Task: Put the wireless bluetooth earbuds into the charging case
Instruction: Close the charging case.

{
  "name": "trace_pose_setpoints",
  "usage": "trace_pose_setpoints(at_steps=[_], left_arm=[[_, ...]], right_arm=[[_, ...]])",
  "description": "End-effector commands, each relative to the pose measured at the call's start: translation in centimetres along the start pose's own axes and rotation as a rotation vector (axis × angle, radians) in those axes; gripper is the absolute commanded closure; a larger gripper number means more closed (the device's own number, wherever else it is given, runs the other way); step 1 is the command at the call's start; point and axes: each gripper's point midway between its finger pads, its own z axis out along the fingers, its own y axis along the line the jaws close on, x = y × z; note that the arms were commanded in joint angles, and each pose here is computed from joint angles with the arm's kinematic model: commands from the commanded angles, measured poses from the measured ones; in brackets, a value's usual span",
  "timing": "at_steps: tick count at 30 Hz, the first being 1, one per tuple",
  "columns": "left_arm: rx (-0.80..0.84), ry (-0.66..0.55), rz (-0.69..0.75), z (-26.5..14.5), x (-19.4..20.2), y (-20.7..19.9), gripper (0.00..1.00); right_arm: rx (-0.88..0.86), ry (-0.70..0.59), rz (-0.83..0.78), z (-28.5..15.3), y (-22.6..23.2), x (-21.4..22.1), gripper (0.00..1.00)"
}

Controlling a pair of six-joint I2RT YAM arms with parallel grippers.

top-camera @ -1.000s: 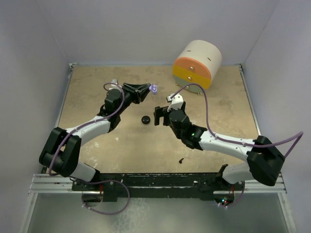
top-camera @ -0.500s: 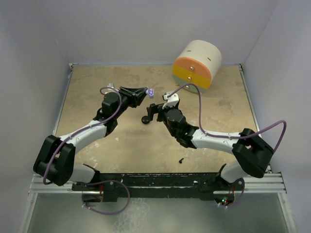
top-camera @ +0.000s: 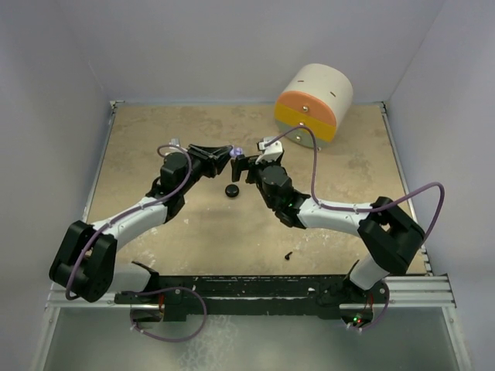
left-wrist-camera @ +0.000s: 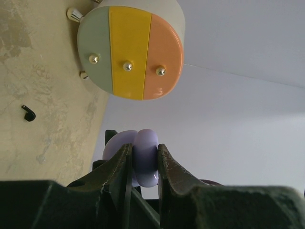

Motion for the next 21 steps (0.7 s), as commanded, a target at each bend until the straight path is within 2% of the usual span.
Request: trace_pose_setpoints(at_steps=[1,12,18,21], left_arm=[[0.046,0.004,0.014,-0.9,0.4,-1.5,1.00],[0.027,0.011,0.012,-0.9,0.4,-0.6,1.00],[0.012,0.012,0.017,-0.6,0.4,0.2,1.00],[-0.013,-0.010,0.057,-0.1,-0.6,1.4,1.00]], right_arm=[[0.051,-0.088,0.050,1.1,-0.5,-3.3,0.00],[0.247,-0.109,0.066,-0.6,-5.8,-4.2,0.00],[0.270,-0.106,0.073,-2.4,-7.7,-4.8,0.00],[0.247,-0.056,0.091,-3.3,-7.6,-4.0,0.00]])
